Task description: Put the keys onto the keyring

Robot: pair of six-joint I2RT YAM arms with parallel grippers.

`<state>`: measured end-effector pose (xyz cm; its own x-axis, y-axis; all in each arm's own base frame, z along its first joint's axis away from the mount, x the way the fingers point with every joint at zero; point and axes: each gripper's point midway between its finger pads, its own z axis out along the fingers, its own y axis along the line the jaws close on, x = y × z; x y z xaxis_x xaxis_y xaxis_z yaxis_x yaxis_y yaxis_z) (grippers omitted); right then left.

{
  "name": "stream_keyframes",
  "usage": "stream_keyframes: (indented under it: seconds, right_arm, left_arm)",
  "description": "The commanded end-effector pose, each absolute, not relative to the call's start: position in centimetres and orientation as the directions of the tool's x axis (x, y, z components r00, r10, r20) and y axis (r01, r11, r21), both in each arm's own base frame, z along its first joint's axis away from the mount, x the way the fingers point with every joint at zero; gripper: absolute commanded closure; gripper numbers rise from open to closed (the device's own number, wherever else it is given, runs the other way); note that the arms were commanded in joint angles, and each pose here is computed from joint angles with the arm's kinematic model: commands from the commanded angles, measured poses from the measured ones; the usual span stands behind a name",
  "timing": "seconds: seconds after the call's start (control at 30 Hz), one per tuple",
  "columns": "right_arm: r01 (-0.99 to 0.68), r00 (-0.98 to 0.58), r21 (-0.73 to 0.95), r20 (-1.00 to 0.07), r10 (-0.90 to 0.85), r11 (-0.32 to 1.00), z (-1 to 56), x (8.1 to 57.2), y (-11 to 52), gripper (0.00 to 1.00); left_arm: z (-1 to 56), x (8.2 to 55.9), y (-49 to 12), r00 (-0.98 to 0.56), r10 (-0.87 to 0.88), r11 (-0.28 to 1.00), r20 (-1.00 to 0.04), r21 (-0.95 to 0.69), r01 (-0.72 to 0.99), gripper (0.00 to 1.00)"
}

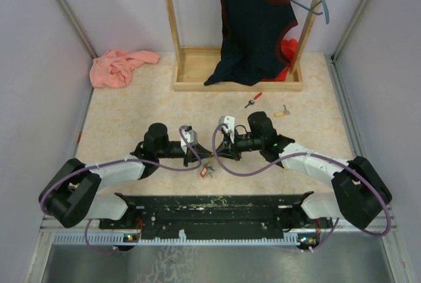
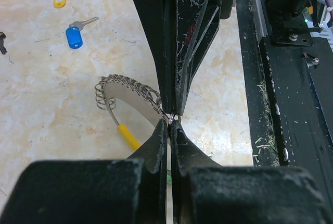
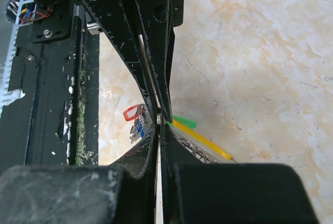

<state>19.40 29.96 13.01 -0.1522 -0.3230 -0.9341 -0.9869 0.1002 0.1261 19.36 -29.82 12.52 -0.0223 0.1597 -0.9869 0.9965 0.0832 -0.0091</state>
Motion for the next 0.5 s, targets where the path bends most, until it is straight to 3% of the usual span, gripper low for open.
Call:
stream_keyframes:
  seconds: [0.0, 0.47]
  right_arm:
    - [-0.984, -0.111, 0.062, -0.948, -0.298, 0.168, 15.0, 20.8, 29.6, 1.00]
    - [-0.929, -0.221, 0.114, -0.933, -0.283, 0.351, 13.5, 21.9, 28.0, 1.00]
  left_arm:
    - [13.3, 19.4, -29.9, 0.002, 0.118, 0.083, -0.993, 0.012, 0.996, 0.99]
    - [12.0, 19.5, -29.4, -0.053, 0.127, 0.137, -0.990, -0.035, 0.990, 0.98]
